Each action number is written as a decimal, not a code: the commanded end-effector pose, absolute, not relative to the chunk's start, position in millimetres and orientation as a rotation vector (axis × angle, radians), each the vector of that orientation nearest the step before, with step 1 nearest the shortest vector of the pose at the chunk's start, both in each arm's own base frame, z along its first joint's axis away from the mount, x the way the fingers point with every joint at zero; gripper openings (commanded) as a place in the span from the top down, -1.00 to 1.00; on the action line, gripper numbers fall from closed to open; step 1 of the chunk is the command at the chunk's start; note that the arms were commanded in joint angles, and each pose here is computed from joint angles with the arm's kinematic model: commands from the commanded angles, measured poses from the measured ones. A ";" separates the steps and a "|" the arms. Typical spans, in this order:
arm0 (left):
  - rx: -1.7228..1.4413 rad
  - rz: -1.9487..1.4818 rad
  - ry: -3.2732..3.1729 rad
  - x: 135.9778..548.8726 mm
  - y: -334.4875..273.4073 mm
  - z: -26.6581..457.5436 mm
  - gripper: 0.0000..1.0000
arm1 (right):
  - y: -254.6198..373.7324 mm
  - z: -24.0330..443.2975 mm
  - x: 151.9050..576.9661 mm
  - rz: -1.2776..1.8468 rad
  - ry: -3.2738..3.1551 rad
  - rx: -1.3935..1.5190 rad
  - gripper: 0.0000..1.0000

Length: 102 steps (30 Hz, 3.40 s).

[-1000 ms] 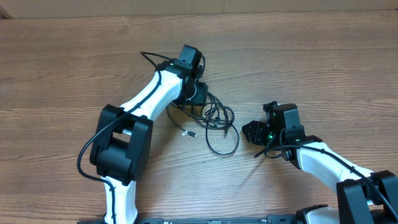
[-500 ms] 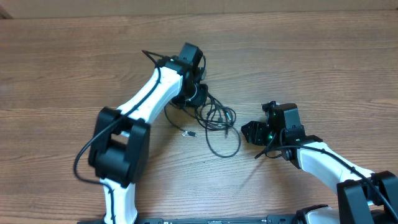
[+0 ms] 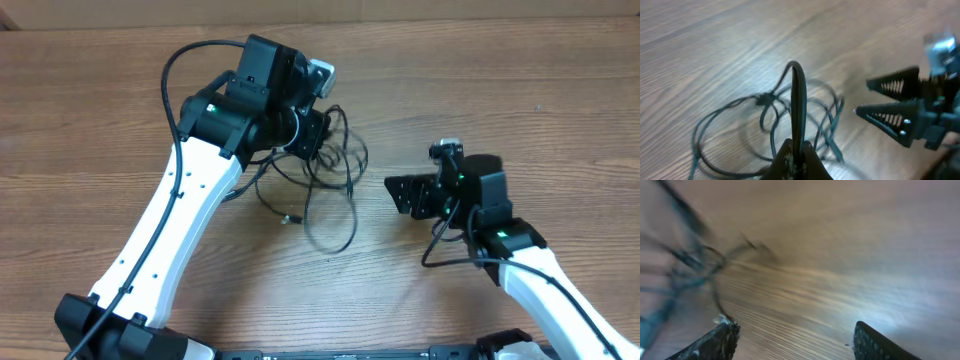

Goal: Untangle cables

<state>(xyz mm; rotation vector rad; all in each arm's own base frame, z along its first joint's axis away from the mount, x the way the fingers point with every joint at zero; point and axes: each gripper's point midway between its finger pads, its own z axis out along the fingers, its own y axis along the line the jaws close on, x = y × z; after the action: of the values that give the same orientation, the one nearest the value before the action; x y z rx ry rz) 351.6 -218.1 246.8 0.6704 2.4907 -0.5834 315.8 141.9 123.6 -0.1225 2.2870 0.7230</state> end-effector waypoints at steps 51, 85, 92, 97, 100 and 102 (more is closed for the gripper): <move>0.231 -0.664 2.478 402.3 -134.7 260.3 -0.34 | 97.5 63.8 298.8 0.462 2.564 0.207 0.92; 0.278 -0.620 3.090 348.0 -183.2 74.9 -0.22 | -6.2 38.8 249.3 -0.179 2.457 1.073 0.92; 0.190 -0.618 3.274 320.1 -189.6 47.8 -0.22 | -5.9 39.3 250.8 -0.173 2.452 1.073 0.92; 0.211 -0.646 3.284 317.0 -209.3 35.0 -0.16 | -3.5 38.6 251.0 -0.156 2.459 1.073 0.92; 0.197 -0.570 3.291 318.6 -215.6 19.8 -0.10 | -1.4 38.0 251.2 -0.141 2.466 1.074 0.92; 0.185 -0.510 3.316 315.2 -217.8 9.2 -0.09 | -1.5 37.9 250.9 -0.142 2.467 1.073 0.92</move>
<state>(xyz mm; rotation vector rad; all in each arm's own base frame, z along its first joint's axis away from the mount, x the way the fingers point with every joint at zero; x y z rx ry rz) 323.2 -216.8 28.1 0.2523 3.2527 -0.5961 251.5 0.8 38.4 1.0522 2.4784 -0.1406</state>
